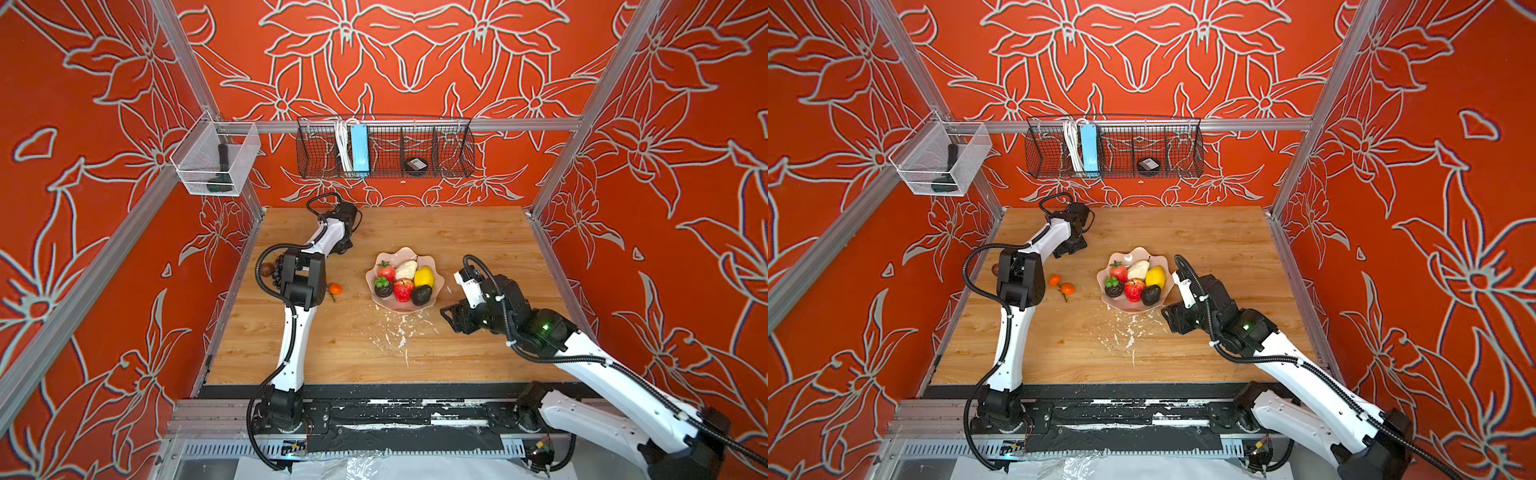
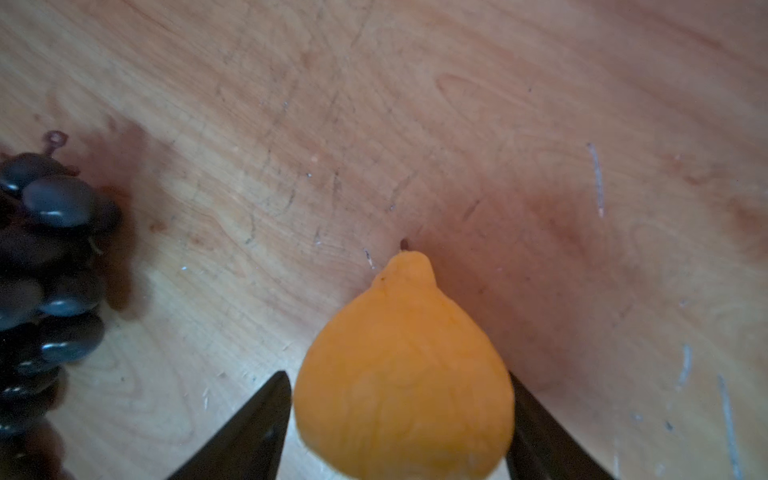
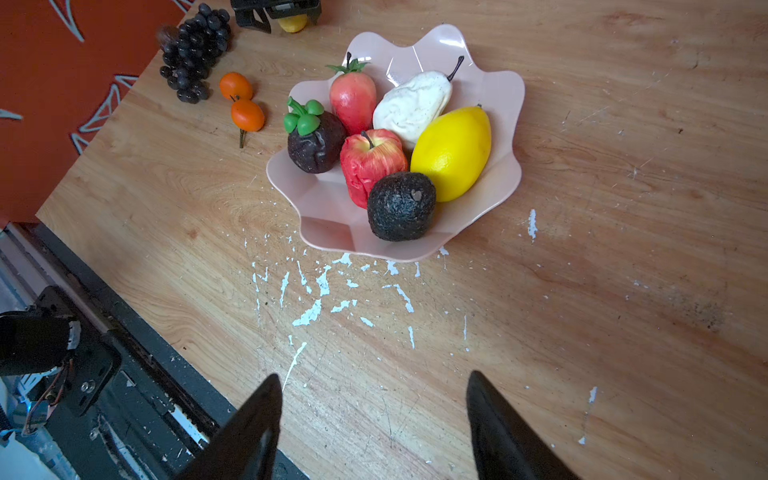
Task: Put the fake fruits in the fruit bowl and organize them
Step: 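Lower the left gripper around the small yellow fruit and close it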
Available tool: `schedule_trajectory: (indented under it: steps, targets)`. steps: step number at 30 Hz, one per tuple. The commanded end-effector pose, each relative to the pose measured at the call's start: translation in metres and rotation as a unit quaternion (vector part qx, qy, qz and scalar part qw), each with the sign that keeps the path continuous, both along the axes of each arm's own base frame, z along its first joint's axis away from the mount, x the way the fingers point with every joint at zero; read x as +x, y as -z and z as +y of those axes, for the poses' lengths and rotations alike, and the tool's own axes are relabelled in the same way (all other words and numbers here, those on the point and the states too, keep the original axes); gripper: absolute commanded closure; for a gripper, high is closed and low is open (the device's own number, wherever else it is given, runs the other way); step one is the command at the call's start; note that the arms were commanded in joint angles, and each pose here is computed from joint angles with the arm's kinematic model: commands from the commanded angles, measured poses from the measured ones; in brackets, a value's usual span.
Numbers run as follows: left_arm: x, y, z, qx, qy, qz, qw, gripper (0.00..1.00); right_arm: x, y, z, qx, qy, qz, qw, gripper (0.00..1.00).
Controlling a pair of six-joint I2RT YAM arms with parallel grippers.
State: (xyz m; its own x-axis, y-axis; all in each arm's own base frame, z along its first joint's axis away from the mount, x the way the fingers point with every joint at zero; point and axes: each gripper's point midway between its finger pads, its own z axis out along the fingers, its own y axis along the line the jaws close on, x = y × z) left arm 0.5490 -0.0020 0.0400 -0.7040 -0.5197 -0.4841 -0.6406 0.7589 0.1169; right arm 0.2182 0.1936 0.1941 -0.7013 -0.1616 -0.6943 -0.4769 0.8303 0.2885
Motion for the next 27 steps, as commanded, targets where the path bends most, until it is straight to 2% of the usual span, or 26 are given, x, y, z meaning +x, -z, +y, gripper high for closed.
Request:
schedule_trajectory:
  steps: [1,12,15,18,24,27]
  targets:
    - [0.009,-0.019,0.009,-0.005,-0.013,-0.024,1.000,0.22,0.000,0.000,0.002,0.006,0.000,-0.001,1.000,0.29]
    - [0.010,-0.007,0.008,-0.018,-0.012,-0.015,1.000,0.29,0.002,0.002,0.004,0.003,-0.002,0.004,1.000,0.29]
    - [0.008,-0.007,0.006,-0.025,-0.012,-0.012,1.000,0.21,0.002,0.003,0.005,0.002,-0.002,0.006,1.000,0.29]
    - [0.007,-0.006,0.006,-0.027,-0.012,-0.011,1.000,0.20,0.002,0.004,0.005,0.001,-0.002,0.007,1.000,0.29]
    - [0.006,-0.002,0.007,-0.022,-0.010,-0.006,1.000,0.28,0.002,0.005,0.004,-0.002,-0.001,0.009,1.000,0.29]
    - [0.005,-0.002,0.006,-0.024,-0.009,-0.004,1.000,0.29,0.002,0.006,0.004,-0.003,0.000,0.009,1.000,0.29]
